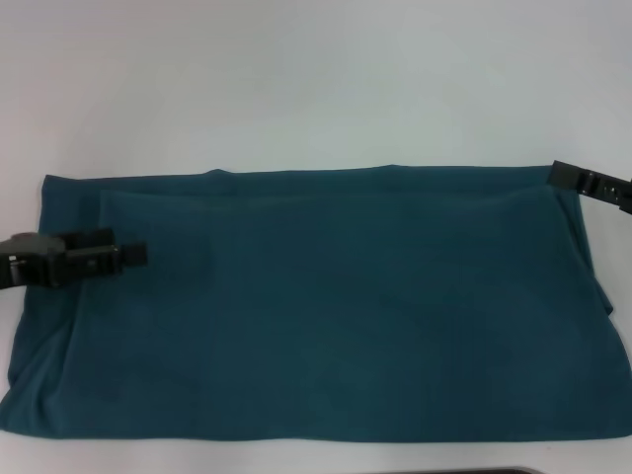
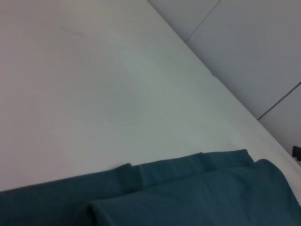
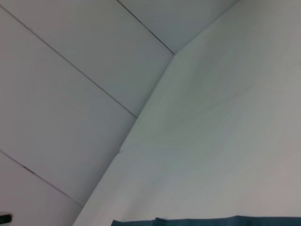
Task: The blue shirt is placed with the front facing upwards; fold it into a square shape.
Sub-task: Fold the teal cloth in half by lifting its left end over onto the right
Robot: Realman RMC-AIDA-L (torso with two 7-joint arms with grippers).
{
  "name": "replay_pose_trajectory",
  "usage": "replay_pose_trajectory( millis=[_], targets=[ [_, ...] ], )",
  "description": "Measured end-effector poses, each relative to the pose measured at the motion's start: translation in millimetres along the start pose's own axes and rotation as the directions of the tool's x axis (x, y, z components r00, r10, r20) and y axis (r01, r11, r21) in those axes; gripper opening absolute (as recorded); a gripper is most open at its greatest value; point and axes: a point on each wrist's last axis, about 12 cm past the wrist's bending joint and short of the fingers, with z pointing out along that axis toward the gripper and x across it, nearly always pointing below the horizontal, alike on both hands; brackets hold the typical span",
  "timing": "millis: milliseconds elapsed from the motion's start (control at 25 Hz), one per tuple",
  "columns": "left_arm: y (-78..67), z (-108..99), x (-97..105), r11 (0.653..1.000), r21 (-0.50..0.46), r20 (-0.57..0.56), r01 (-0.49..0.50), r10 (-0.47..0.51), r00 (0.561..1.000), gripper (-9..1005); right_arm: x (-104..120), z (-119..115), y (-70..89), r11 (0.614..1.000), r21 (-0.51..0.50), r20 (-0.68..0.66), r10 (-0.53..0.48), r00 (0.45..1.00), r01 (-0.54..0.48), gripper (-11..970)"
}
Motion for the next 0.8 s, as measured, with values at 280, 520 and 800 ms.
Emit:
replay_pose_trajectory(
  millis=[280,520,800],
  targets=[
    [4.3,12,4,1.0,-0.022,-0.017,0.006,-0.006,1.0,860,-7,7,1.9,1.0,-0.018,-0.002,-0.015,1.0,0.015,884],
    [10.4,23,4,0.998,-0.069,-0.052,0.0,-0.004,0.999,859,-8,7,2.5,1.0,-0.023,0.004,-0.012,1.0,0.012,885],
    [15.5,25,3,0.994,-0.112,-0.052,-0.001,-0.005,0.999,859,-9,8,3.7,0.999,-0.033,0.013,-0.006,1.0,0.007,884]
  ],
)
